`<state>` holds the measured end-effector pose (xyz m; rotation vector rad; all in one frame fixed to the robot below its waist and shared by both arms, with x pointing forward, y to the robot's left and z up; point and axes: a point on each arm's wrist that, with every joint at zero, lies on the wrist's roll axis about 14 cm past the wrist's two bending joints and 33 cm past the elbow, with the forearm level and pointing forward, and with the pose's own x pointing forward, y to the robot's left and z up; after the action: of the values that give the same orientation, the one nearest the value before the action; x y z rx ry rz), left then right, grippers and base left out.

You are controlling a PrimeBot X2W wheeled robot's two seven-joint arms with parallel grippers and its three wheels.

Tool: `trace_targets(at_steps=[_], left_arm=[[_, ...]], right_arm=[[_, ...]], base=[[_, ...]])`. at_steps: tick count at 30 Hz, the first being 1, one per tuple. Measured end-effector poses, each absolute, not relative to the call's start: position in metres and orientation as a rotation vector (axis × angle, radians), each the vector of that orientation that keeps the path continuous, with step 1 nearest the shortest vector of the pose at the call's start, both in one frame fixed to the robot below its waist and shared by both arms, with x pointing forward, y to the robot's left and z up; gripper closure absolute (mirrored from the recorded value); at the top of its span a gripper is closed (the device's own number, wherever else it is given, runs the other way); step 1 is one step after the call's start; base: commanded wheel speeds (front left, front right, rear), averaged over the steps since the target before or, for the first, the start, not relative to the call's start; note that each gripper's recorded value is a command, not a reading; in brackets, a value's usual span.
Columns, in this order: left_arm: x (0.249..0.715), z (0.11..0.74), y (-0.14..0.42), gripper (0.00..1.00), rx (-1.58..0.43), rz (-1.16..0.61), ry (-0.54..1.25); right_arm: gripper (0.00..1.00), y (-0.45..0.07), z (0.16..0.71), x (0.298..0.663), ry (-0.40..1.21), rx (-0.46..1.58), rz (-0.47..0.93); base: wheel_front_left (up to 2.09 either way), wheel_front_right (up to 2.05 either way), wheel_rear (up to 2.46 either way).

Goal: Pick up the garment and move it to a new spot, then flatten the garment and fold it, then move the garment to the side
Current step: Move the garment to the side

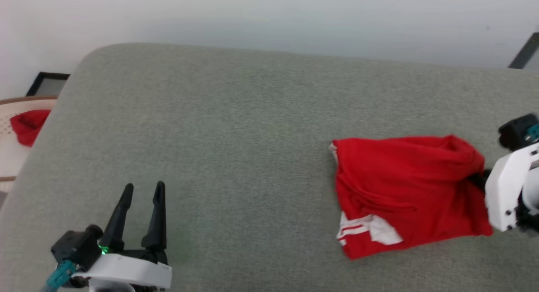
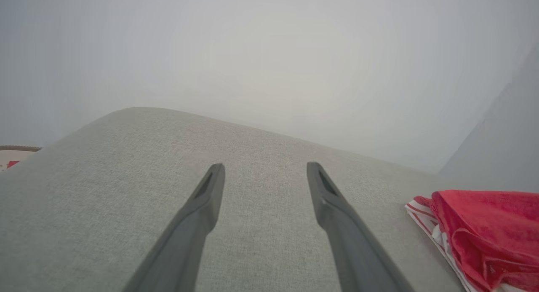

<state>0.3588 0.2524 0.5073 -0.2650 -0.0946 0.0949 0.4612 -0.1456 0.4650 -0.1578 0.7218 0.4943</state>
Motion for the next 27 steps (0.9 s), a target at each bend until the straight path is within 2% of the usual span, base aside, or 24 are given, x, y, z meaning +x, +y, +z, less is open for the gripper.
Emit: trace_targets(at_steps=[10,27], left_arm=[[0.397,0.516,0.221,0.0,-0.249,-0.02,-0.116],[0.474,0.502,0.162,0.0,-0.216,-0.223,-0.103]], right_arm=[[1.0,-0.206,0.502,0.483,0.655,-0.245,0.357],[1.0,-0.327,0.507,0.512,0.615,-0.301,0.069]], base=[[0.0,0.0,0.0],[0.0,0.0,0.0]])
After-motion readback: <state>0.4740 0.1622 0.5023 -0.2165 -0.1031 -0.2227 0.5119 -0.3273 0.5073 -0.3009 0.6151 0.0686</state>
